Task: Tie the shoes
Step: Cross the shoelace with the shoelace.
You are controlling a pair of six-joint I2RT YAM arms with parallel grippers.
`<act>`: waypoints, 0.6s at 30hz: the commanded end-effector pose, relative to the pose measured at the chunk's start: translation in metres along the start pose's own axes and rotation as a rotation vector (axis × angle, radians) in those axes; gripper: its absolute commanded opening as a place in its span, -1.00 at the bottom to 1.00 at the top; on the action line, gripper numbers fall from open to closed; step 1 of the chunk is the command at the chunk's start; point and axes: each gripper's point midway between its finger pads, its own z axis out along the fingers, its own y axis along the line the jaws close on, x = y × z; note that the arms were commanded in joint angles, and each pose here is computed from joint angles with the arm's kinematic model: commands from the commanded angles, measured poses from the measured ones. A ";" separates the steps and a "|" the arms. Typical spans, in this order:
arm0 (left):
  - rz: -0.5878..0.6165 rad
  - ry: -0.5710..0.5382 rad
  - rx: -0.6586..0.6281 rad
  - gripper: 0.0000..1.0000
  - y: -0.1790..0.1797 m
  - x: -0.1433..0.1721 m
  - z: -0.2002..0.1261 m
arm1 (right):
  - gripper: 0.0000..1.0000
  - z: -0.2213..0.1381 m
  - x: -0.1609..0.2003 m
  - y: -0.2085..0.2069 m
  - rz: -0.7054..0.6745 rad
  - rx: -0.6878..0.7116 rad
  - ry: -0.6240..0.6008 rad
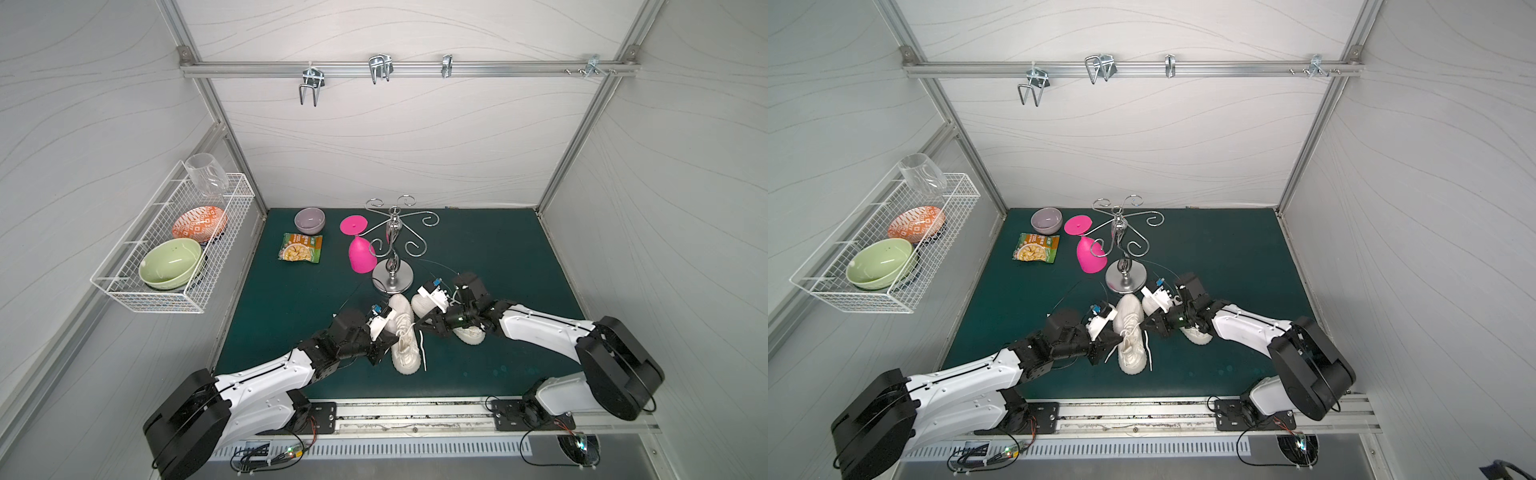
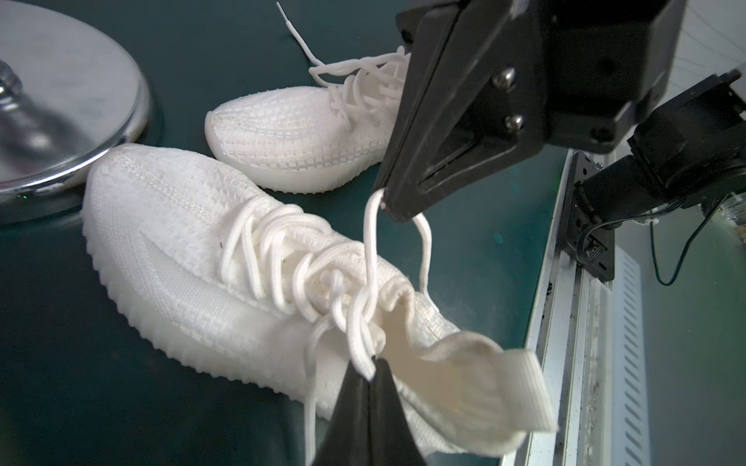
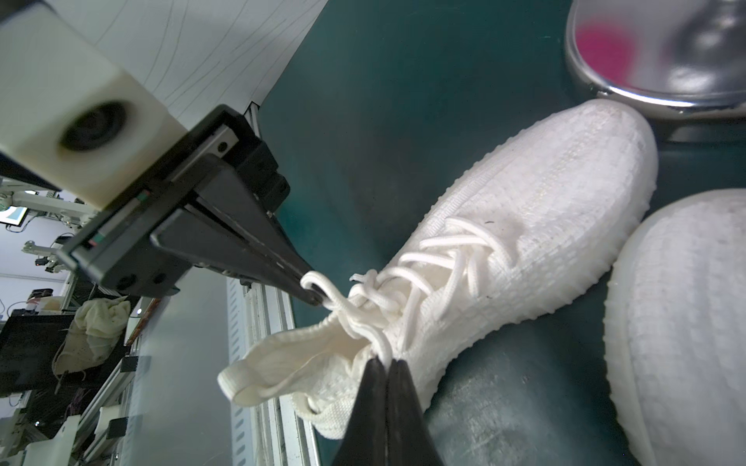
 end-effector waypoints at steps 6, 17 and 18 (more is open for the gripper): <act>0.034 0.007 -0.015 -1.00 -0.002 -0.002 0.004 | -1.00 0.014 0.000 0.005 -0.025 0.099 0.091; 0.016 0.005 0.007 -1.00 -0.005 0.005 0.003 | -1.00 0.033 0.007 0.001 0.014 0.124 0.127; 0.017 0.005 0.010 -1.00 -0.006 0.006 0.003 | -1.00 0.033 0.006 0.001 0.021 0.123 0.118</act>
